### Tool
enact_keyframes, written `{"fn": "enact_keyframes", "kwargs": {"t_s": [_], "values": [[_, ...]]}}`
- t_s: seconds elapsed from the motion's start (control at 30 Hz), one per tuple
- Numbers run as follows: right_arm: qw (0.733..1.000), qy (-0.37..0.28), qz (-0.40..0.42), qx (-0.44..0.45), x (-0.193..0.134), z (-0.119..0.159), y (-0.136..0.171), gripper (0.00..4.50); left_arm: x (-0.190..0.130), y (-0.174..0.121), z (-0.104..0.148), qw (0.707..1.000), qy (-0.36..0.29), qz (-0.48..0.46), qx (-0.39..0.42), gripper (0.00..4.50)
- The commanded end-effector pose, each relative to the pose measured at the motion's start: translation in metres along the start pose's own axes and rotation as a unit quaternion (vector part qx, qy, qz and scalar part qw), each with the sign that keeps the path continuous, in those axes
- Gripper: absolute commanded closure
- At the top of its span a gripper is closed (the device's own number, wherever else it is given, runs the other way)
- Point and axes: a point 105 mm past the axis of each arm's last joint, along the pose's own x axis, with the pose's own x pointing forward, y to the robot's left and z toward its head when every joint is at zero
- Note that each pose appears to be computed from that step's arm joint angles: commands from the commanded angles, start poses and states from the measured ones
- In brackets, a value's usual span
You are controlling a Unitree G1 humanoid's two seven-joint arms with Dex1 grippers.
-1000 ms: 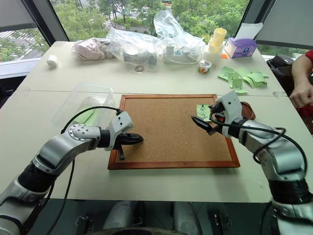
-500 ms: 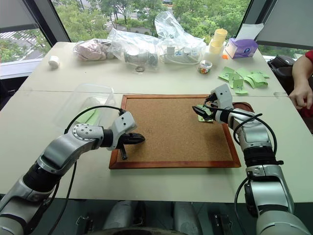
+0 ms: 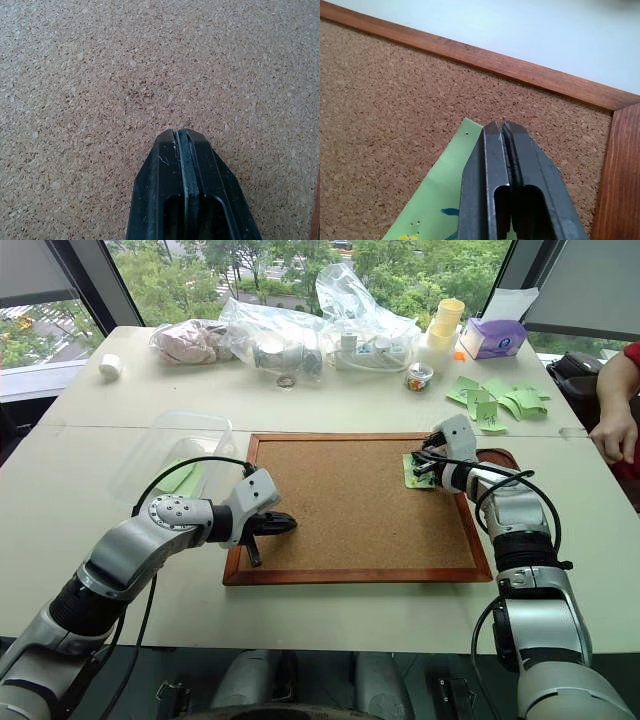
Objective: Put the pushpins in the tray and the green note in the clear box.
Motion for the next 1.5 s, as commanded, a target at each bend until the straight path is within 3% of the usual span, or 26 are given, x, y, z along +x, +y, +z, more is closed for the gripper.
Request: {"fn": "enact_keyframes", "kwargs": {"t_s": [0.03,0.53,0.7,0.93,1.23,1.37,1.47,1.5], "values": [[0.999,-0.054,0.004,-0.007,-0.002,0.027,0.001,4.47,0.004,-0.006,-0.005,1.000,0.008,-0.009,-0.004,4.50],[0.989,-0.143,-0.031,0.010,-0.015,0.052,-0.005,4.47,0.009,-0.013,-0.017,0.999,0.034,-0.017,-0.021,4.50],[0.979,-0.158,-0.129,0.016,-0.049,0.060,-0.046,4.47,0.004,-0.007,-0.015,0.999,0.029,-0.008,-0.012,4.50],[0.968,-0.084,-0.233,0.024,-0.090,0.025,-0.087,4.47,0.001,0.003,-0.012,1.000,0.023,0.002,-0.004,4.50],[0.966,-0.030,-0.250,0.053,-0.084,-0.014,-0.095,4.47,0.001,0.008,-0.011,1.000,0.023,0.002,0.001,4.50],[0.968,-0.028,-0.237,0.075,-0.079,-0.020,-0.095,4.47,0.002,0.008,-0.012,1.000,0.024,0.000,0.001,4.50],[0.968,-0.030,-0.239,0.075,-0.079,-0.019,-0.098,3.66,0.002,0.008,-0.012,1.000,0.024,0.000,0.001,4.50],[0.967,-0.030,-0.240,0.075,-0.079,-0.019,-0.099,3.11,0.002,0.008,-0.012,1.000,0.024,0.000,0.000,4.50]]}}
